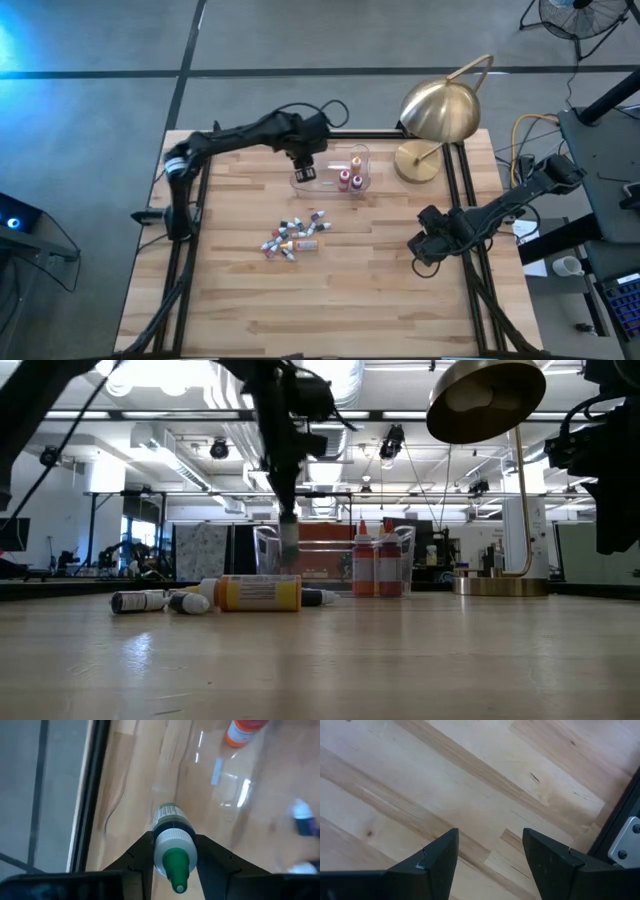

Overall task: Pick & Place food coloring
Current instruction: Put the big green food coloring bottle into the transparent bin

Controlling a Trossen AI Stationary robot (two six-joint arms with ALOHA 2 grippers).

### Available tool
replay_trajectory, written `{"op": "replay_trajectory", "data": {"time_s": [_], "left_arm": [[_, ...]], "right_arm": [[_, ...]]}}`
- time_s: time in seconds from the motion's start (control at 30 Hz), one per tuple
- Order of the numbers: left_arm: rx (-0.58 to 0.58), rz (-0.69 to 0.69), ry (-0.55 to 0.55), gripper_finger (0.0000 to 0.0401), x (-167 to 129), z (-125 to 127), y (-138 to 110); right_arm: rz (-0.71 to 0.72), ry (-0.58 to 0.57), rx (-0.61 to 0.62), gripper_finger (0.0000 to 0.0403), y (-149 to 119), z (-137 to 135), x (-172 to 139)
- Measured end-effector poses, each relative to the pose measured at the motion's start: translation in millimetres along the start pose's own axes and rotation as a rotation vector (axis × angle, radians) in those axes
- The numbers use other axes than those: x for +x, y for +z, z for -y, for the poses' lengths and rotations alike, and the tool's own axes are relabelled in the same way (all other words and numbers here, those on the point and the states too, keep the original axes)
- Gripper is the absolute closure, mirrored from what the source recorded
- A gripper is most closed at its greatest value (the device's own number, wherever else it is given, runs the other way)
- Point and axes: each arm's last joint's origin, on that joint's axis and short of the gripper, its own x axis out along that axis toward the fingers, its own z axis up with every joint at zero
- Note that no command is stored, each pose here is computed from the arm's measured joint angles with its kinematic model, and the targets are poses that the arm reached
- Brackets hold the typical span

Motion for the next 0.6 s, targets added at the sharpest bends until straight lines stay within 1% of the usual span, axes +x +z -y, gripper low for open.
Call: {"op": "replay_trajectory", "data": {"time_s": [0.07, 0.17, 0.27, 0.4, 0.5, 0.6], "left_arm": [[0.022, -0.028, 0.000, 0.0304, 18, 1, 4], [0.066, -0.093, 0.022, 0.0287, 40, 2, 4], [0.096, -0.127, 0.022, 0.0271, 53, 3, 4], [0.084, -0.097, 0.032, 0.0263, 55, 0, 7], [0.075, -0.089, 0.040, 0.0261, 50, -3, 6], [0.069, -0.077, 0.071, 0.0260, 37, -7, 4]], "right_arm": [[0.000, 0.000, 0.002, 0.0189, 0, 0, 0], [0.000, 0.000, 0.017, 0.0189, 0, 0, 0], [0.000, 0.001, 0.020, 0.0189, 0, 0, 0], [0.001, 0.001, 0.020, 0.0189, 0, 0, 0], [0.001, 0.000, 0.020, 0.0189, 0, 0, 0], [0.015, -0.001, 0.020, 0.0189, 0, 0, 0]]}}
